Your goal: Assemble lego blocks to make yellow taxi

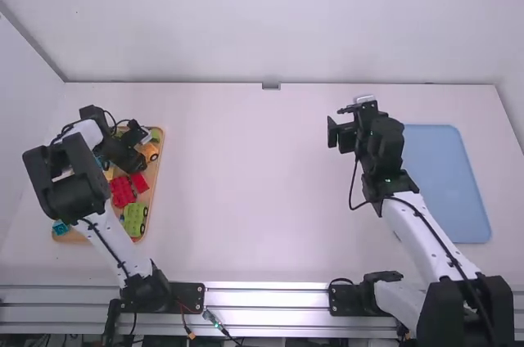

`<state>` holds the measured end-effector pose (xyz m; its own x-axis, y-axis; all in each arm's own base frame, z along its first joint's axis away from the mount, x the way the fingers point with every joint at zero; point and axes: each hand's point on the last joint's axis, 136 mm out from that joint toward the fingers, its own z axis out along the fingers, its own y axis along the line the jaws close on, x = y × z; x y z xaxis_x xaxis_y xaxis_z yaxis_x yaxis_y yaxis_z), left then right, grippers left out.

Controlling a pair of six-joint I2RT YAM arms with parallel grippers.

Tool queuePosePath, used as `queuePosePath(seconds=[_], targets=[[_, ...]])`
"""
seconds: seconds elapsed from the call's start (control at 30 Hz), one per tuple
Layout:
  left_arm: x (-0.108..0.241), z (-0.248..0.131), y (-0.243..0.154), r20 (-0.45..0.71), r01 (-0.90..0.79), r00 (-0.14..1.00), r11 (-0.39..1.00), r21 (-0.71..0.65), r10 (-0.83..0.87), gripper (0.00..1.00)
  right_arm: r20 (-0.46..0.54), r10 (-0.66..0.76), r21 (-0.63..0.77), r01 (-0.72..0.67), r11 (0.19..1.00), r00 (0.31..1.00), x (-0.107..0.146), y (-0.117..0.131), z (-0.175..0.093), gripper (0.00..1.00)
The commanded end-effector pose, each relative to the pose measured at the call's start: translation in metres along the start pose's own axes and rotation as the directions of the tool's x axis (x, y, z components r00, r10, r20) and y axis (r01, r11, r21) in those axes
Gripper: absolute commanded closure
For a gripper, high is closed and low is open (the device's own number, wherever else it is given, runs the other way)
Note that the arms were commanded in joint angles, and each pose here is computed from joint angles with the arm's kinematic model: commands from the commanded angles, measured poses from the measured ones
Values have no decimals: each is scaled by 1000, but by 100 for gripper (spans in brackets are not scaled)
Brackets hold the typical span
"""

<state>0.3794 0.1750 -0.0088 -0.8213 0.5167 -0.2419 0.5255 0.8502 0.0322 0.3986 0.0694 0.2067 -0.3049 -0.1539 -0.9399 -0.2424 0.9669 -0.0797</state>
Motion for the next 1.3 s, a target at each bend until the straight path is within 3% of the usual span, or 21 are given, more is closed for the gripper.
queuePosePath(seconds=[0.0,0.03,0.2,0.27,0.43,0.63,0.8,0.93,1.0,1.1,1.27], targets=[[5,5,-5,-26,-4,1000,1000,15,4,39,30,6,0,-6,1000,1000,-15,0,1,1],[8,5,-4,-37,3,999,1000,12,-2,45,30,6,0,-6,1000,1000,-15,0,1,1],[8,3,-1,-45,21,999,1000,-4,-22,47,30,6,0,-6,1000,1000,-15,0,1,1],[1,-4,4,-26,68,997,998,-11,-68,58,30,6,0,-6,1000,1000,-15,0,1,1],[-28,-37,1,62,97,993,994,58,-100,59,31,6,1,-6,1000,1000,-16,-1,1,1],[-76,-71,-22,119,53,991,994,94,-64,71,34,5,1,-5,1000,999,-16,-1,1,1],[-129,-65,-77,138,-128,984,987,100,114,81,38,5,2,-5,1000,999,-17,-1,1,1],[-161,-42,-133,28,-216,976,976,2,216,90,60,3,4,-3,1000,998,-23,-1,0,1],[-167,-33,-164,-4,-307,952,952,-4,307,91,66,3,5,-3,1000,998,-24,-2,0,1],[-169,-17,-258,12,-586,808,801,120,589,91,68,3,5,-3,1000,998,-25,-2,0,1],[-157,-7,-331,-33,-736,662,658,160,748,93,69,3,5,-3,1000,998,-25,-2,0,1]])
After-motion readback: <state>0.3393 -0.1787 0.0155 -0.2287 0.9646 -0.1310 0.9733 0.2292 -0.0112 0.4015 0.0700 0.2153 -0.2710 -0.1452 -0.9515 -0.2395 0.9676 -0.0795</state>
